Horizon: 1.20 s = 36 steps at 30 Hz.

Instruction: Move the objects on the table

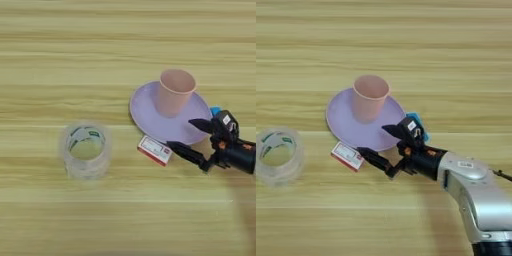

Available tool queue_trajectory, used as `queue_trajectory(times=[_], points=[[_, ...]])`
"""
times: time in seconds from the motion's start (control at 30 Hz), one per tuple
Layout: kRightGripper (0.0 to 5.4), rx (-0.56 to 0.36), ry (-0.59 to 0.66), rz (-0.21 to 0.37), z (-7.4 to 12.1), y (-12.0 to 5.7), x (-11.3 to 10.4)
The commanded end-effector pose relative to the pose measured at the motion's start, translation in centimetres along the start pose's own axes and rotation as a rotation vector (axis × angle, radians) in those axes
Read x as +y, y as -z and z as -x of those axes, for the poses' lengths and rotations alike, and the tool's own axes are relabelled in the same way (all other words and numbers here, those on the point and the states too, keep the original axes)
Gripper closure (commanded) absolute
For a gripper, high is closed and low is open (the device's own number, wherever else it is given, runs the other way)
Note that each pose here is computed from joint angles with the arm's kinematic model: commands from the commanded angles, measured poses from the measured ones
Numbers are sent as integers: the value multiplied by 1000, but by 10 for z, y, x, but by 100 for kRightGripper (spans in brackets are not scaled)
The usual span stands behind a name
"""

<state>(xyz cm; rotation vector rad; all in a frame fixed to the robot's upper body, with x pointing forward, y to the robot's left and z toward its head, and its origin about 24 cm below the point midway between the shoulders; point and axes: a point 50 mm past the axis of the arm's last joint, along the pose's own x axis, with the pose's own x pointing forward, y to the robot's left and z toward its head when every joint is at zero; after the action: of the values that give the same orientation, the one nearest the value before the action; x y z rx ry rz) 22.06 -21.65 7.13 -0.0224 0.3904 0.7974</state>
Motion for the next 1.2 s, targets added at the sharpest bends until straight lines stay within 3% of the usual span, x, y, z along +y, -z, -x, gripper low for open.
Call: queue_trajectory(times=[0.03,0.13,0.37,0.7,0.87,1.2], points=[[7,-92,-9,77,10,-38,1],[7,-127,-88,63,6,-50,14],[7,-143,-173,112,-14,-73,35],[7,-108,-357,191,-46,-74,69],[7,-78,-456,163,-63,-70,80],[7,-111,-574,127,-88,-91,104]])
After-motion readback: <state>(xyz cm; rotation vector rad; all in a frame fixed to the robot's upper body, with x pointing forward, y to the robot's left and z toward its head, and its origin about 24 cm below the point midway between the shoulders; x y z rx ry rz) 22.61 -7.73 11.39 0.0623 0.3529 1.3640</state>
